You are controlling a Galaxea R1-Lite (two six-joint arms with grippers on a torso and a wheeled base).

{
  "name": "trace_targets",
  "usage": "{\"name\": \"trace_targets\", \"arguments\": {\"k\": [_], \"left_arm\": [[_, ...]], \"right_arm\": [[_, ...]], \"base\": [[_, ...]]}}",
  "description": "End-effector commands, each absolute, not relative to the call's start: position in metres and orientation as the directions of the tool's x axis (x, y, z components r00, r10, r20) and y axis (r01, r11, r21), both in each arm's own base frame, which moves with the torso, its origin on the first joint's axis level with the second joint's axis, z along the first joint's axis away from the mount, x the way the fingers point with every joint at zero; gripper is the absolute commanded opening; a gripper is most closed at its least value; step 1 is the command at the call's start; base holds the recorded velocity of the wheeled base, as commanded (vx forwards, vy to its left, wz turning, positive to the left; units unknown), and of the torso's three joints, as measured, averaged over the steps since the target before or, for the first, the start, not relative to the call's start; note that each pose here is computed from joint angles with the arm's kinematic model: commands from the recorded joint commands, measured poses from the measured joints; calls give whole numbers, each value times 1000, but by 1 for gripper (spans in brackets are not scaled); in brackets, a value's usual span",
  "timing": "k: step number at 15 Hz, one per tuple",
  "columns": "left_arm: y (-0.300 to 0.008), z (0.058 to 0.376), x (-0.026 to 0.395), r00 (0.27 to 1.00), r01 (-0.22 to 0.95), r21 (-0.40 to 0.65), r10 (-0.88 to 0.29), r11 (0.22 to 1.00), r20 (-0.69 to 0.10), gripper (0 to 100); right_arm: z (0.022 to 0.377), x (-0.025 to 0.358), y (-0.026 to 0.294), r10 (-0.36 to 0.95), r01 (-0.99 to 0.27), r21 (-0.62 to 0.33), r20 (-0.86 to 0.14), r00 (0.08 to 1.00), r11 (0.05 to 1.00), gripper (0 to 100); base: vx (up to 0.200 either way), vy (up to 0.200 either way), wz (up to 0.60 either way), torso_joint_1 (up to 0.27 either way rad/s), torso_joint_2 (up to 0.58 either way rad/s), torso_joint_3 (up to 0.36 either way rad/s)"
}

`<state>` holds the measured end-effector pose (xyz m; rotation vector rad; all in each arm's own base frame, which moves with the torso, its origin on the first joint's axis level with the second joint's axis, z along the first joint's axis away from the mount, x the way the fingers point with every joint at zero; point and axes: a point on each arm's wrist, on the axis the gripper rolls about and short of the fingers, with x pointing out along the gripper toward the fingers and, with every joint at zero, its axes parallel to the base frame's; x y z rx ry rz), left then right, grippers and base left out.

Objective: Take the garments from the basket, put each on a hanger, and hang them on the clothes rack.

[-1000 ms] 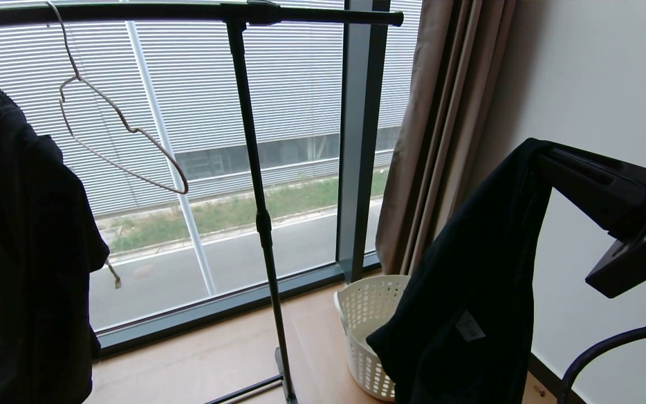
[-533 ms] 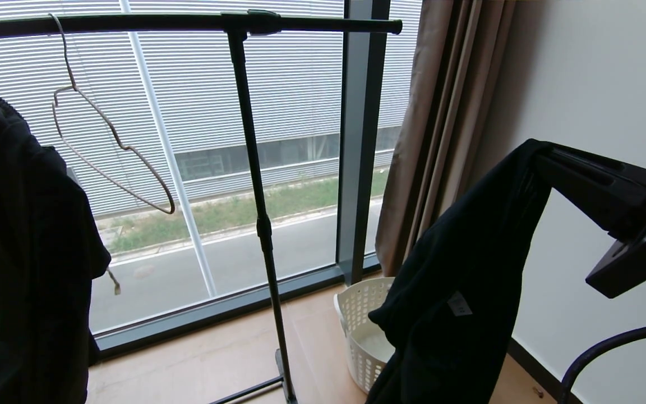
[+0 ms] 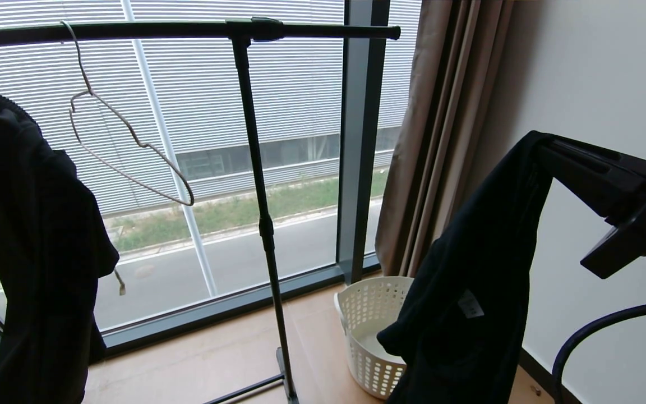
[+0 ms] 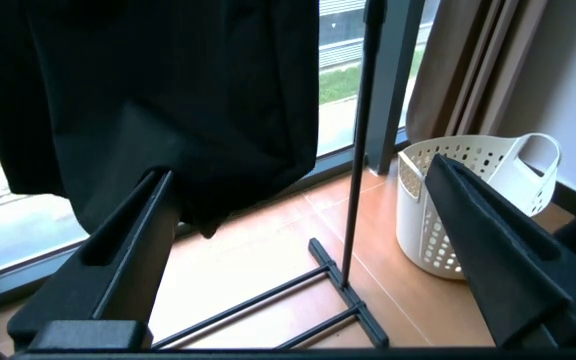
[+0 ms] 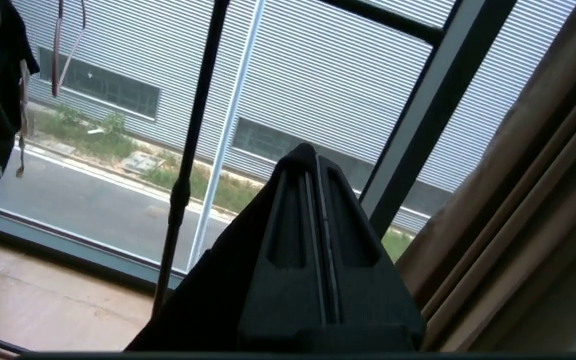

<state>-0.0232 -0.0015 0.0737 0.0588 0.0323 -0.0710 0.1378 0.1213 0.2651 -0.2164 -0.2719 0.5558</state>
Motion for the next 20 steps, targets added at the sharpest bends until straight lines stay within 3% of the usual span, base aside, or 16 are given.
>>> {"name": "trace_targets", "arguments": {"k": [1,12,18,20], "left_arm": [[-1,74,-23,997,72,57,-71,996,-35,100],[-1,74,-23,997,74,59,-72,996,-35,100],[-1,74,-23,997,74,57,-72,996,-35,100],[-1,73,-23,997,73,57,-71,996,-37,100]], "right_arm": [[263,140,122,546,-490,-277,186,817,827,0],[262,140,122,548,-492,-279,180,817,825,0],[260,142,124,550,-495,-281,169,818,823,0],[258,142,124,548,-492,-286,162,821,822,0]], "base": [[0,0,0,90,-339,-251],[0,0,0,163,-499,-337],[-200,0,0,48,-115,-72],[0,0,0,0,0,0]]}}
